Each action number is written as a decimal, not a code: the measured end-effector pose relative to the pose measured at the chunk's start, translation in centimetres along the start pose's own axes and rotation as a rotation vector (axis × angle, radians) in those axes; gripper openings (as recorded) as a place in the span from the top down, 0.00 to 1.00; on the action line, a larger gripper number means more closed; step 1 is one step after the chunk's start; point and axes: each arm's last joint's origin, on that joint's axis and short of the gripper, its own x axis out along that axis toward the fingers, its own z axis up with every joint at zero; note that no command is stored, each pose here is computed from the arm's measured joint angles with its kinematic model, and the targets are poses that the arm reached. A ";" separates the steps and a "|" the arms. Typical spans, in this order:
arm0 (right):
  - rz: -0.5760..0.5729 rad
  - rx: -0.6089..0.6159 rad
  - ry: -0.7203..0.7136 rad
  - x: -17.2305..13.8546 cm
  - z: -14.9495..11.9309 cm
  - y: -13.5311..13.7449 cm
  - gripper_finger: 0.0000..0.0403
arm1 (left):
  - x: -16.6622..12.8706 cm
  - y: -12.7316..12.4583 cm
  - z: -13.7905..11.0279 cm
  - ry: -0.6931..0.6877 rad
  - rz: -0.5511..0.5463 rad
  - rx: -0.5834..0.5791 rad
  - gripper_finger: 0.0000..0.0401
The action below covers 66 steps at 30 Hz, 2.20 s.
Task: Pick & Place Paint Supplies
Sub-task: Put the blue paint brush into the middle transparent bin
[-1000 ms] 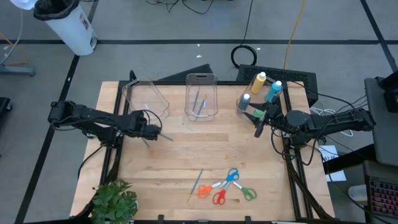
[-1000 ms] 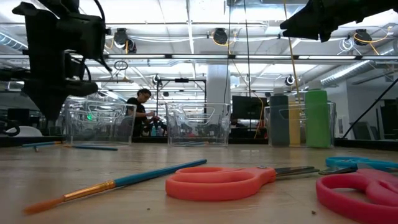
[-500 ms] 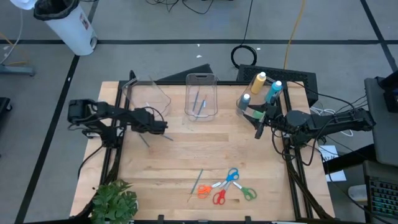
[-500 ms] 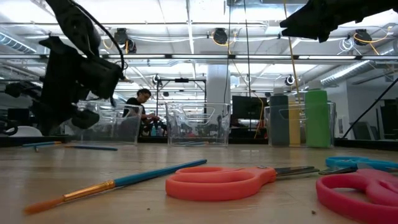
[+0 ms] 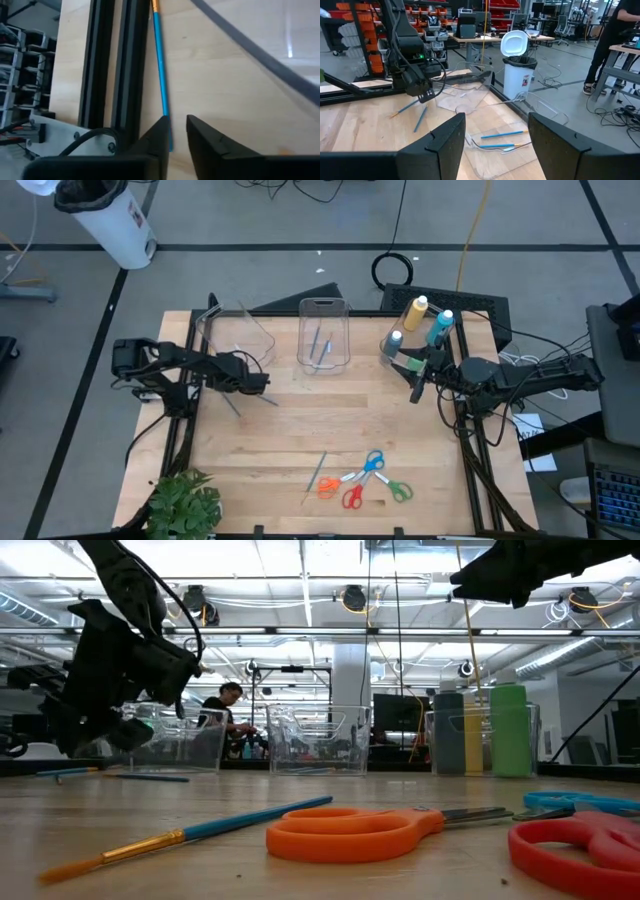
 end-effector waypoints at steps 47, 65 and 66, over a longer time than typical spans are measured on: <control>0.050 0.007 -0.009 -0.1 0.1 0.4 0.48 | 3.5 -0.3 -0.1 0.113 -0.064 0.207 0.98; 0.048 0.008 -0.009 -0.1 0.1 0.4 0.48 | -2.4 -2.7 -0.4 0.320 -0.281 0.259 0.96; 0.048 0.008 -0.009 -0.1 0.1 0.4 0.48 | -2.7 -2.8 -0.5 0.310 -0.290 0.261 0.95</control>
